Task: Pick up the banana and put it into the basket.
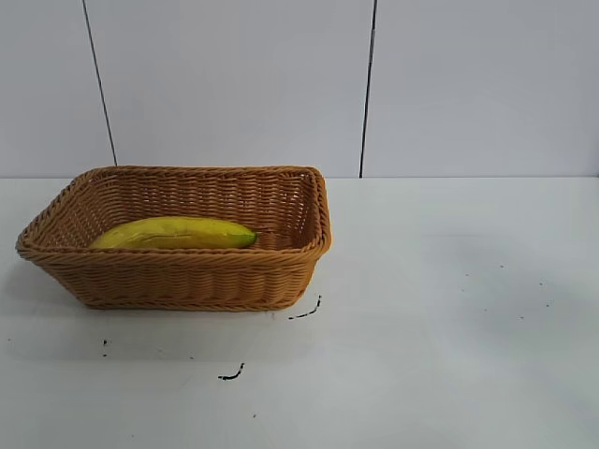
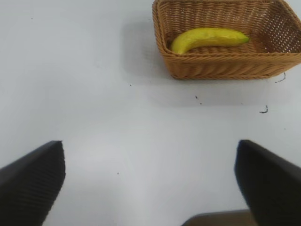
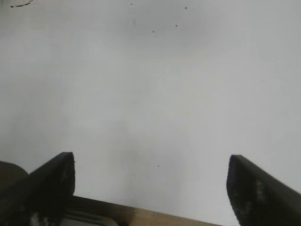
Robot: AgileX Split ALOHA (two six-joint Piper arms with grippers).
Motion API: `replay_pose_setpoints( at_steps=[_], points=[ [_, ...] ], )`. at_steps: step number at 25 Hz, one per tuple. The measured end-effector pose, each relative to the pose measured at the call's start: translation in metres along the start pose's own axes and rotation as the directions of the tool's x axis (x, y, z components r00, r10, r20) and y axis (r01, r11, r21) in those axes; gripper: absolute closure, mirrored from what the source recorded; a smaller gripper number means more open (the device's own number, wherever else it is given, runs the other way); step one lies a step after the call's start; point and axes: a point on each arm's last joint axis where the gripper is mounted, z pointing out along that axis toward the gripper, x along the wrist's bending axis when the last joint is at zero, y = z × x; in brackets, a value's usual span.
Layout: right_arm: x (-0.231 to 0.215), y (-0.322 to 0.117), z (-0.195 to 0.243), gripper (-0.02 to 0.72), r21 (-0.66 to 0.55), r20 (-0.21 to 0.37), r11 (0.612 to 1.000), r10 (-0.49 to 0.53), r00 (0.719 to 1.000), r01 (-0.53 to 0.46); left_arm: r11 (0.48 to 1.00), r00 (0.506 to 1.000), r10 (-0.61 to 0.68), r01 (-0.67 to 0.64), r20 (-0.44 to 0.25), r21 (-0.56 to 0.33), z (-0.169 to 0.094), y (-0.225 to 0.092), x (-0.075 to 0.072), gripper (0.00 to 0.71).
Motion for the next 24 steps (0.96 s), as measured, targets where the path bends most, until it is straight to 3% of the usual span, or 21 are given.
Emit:
replay_pose_setpoints(
  at_steps=[8, 24],
  points=[
    [0.001, -0.017, -0.026, 0.074, -0.2, 0.016, 0.98, -0.004, 1.0, 0.007, 1.0, 1.0, 0.0, 0.0, 0.0, 0.0, 0.0, 0.0, 0.0, 0.015],
    [0.001, -0.018, -0.027, 0.074, -0.206, 0.02, 0.979, -0.006, 1.0, 0.01, 1.0, 1.0, 0.0, 0.0, 0.0, 0.0, 0.0, 0.0, 0.0, 0.015]
  ],
)
